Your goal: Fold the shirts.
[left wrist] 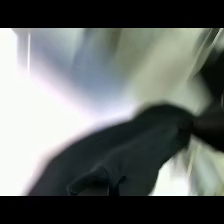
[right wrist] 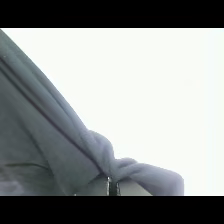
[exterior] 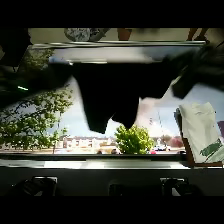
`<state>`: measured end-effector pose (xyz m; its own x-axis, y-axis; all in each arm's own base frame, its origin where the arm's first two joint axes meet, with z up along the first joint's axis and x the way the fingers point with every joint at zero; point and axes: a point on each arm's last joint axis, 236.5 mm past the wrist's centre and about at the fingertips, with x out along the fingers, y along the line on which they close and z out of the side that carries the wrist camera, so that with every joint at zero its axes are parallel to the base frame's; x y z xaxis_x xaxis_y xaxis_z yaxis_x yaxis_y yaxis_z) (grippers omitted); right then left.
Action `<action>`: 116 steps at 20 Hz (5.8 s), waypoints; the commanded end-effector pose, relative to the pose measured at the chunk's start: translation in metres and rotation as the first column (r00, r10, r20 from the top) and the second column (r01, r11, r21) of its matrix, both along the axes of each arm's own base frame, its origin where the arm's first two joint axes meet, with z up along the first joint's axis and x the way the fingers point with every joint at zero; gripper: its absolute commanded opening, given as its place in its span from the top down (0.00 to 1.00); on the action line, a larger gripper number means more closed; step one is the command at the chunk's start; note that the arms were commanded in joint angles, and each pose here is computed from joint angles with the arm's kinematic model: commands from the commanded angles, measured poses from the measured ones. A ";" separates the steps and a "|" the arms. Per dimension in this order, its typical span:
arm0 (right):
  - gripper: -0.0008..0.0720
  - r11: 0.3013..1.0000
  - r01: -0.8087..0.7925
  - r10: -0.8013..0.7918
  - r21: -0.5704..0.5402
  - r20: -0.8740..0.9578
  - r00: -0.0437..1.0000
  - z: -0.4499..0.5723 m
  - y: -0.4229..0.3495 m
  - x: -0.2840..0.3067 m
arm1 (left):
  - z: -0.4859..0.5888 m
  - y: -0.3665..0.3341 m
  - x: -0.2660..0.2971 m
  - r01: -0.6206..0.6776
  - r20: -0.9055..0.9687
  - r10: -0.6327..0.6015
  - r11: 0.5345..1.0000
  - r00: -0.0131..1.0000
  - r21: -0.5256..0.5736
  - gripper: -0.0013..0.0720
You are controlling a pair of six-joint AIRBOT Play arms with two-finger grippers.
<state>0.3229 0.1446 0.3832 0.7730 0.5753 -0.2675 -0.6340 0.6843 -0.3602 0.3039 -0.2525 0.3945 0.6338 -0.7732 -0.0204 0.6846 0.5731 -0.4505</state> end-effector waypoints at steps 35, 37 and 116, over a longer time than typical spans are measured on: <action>0.08 0.999 0.043 -0.008 0.014 -0.879 0.477 -0.295 -0.057 0.036 | -0.389 0.129 0.117 0.254 -0.827 0.300 0.853 0.476 0.455 0.08; 0.08 1.000 0.019 -0.024 -0.019 -0.924 0.381 -0.307 -0.065 0.000 | -0.420 0.141 0.095 0.275 -0.869 0.312 0.860 0.383 0.430 0.09; 0.36 0.891 0.410 -0.406 -0.192 -0.741 0.535 -0.333 -0.133 0.180 | -0.389 0.265 0.143 0.048 -0.812 0.470 0.856 0.347 0.516 0.29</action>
<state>0.5248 0.0381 0.0301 0.4843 0.2569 -0.8363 -0.2536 0.9561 0.1468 0.4845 -0.0024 0.0019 0.3030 -0.3165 -0.8989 -0.1398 0.9183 -0.3704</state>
